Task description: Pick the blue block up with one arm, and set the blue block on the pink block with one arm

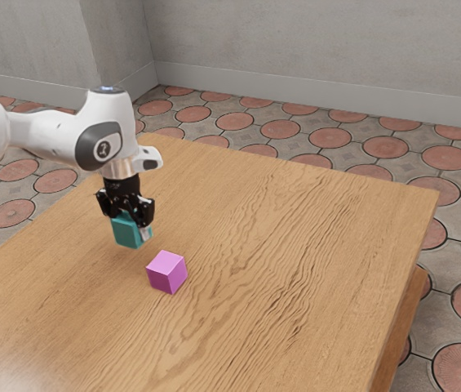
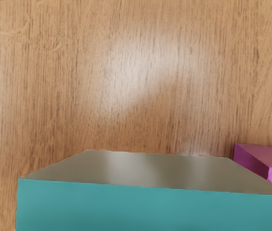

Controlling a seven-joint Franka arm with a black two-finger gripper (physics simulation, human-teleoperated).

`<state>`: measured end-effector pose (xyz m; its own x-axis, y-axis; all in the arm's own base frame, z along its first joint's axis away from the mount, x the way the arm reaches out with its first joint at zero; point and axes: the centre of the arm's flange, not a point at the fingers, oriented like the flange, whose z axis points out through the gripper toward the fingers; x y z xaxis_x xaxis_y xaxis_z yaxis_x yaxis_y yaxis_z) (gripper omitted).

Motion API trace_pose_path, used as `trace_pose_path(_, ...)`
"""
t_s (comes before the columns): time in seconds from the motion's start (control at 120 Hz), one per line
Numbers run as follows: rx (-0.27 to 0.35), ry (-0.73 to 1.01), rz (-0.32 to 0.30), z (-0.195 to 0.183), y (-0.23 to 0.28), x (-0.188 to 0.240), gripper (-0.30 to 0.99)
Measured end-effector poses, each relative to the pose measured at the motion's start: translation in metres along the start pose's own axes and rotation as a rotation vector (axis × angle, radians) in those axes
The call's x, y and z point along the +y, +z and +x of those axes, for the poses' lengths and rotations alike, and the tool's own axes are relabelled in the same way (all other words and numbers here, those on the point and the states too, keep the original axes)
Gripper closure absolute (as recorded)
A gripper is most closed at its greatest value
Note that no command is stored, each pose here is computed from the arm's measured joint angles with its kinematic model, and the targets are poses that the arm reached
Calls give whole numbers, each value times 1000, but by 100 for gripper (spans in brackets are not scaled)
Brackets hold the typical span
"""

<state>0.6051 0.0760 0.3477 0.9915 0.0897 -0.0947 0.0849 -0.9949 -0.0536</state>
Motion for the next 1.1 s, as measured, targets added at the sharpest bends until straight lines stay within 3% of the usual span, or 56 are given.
trace_pose_path(0.342, -11, 70, -32, -10, -3, 57, 41)
trace_pose_path(0.875, -24, 91, -30, -16, 10, 85, 43)
trace_pose_path(1.1, -26, 92, -41, -15, 12, 88, 17)
